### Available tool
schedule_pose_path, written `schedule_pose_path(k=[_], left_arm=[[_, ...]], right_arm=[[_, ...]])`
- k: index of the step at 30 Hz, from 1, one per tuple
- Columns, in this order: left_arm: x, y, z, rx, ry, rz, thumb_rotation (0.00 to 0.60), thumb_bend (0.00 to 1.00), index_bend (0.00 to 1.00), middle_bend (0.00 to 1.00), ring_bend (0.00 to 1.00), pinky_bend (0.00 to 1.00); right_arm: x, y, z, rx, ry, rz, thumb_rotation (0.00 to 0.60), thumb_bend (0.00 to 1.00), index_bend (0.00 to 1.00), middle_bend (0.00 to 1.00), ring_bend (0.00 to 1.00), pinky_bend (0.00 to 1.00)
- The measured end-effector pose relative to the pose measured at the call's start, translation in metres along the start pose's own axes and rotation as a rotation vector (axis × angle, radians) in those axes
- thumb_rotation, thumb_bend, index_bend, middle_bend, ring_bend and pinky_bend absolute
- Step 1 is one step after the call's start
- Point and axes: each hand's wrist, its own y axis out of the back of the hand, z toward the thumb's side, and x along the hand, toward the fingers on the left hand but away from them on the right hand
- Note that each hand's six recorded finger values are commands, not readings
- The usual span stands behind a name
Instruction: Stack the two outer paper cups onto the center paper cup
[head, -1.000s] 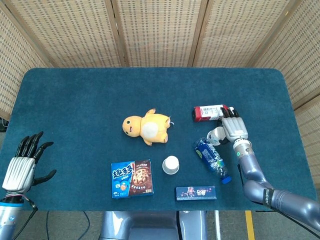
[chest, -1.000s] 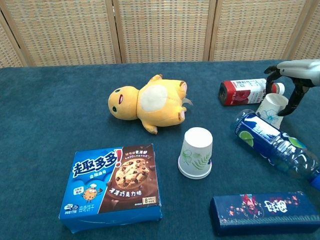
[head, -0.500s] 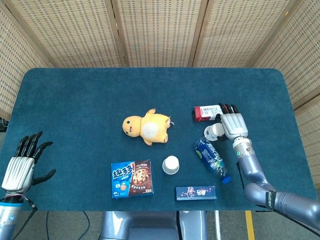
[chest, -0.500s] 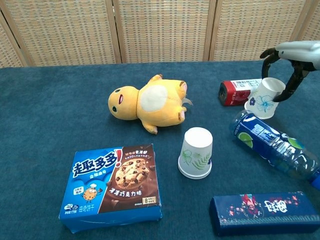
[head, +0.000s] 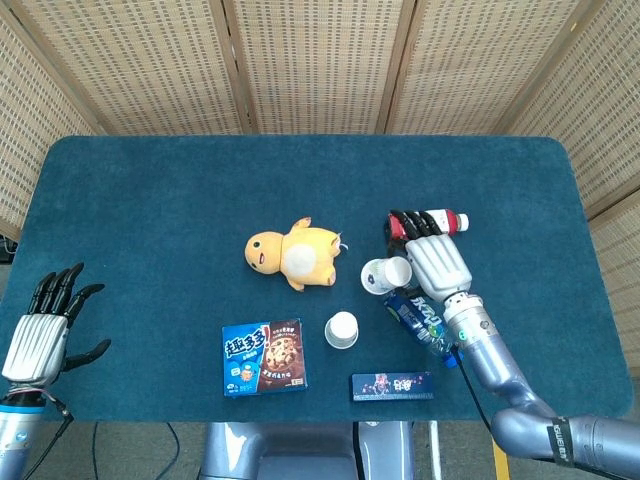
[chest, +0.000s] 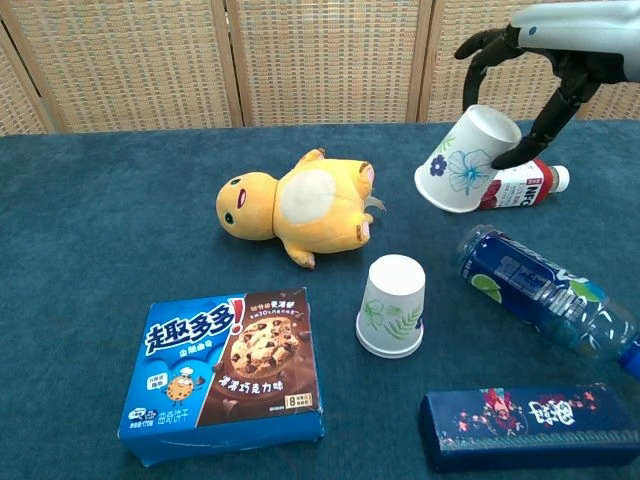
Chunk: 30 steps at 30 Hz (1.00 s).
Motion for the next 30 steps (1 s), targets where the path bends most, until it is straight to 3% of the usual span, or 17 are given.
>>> schedule_pose_path(k=[5,11,19,30], left_arm=[[0.001,-0.001,0.000,-0.003,0.000,-0.004,0.600,0.20,0.22,0.00,0.00,0.00],[0.000,0.000,0.000,-0.005,-0.002,-0.003,0.600,0.20,0.22,0.00,0.00,0.00],[0.001,0.002,-0.002,-0.012,0.002,0.004,0.600,0.20,0.22,0.00,0.00,0.00],[0.001,0.003,-0.002,-0.014,0.001,0.004,0.600,0.20,0.22,0.00,0.00,0.00]], right_arm=[[0.016,0.000,0.023,-0.036,0.048,0.011,0.600,0.30,0.51,0.12,0.00,0.06],[0.025,-0.016,0.039,-0.049,0.078,0.047,0.600,0.29,0.51,0.12,0.00,0.07],[0.026,-0.035,0.050,-0.018,0.095,0.074,0.600,0.30,0.51,0.12,0.00,0.06],[0.030,-0.037,0.055,-0.008,0.097,0.091,0.600,0.30,0.51,0.12,0.00,0.07]])
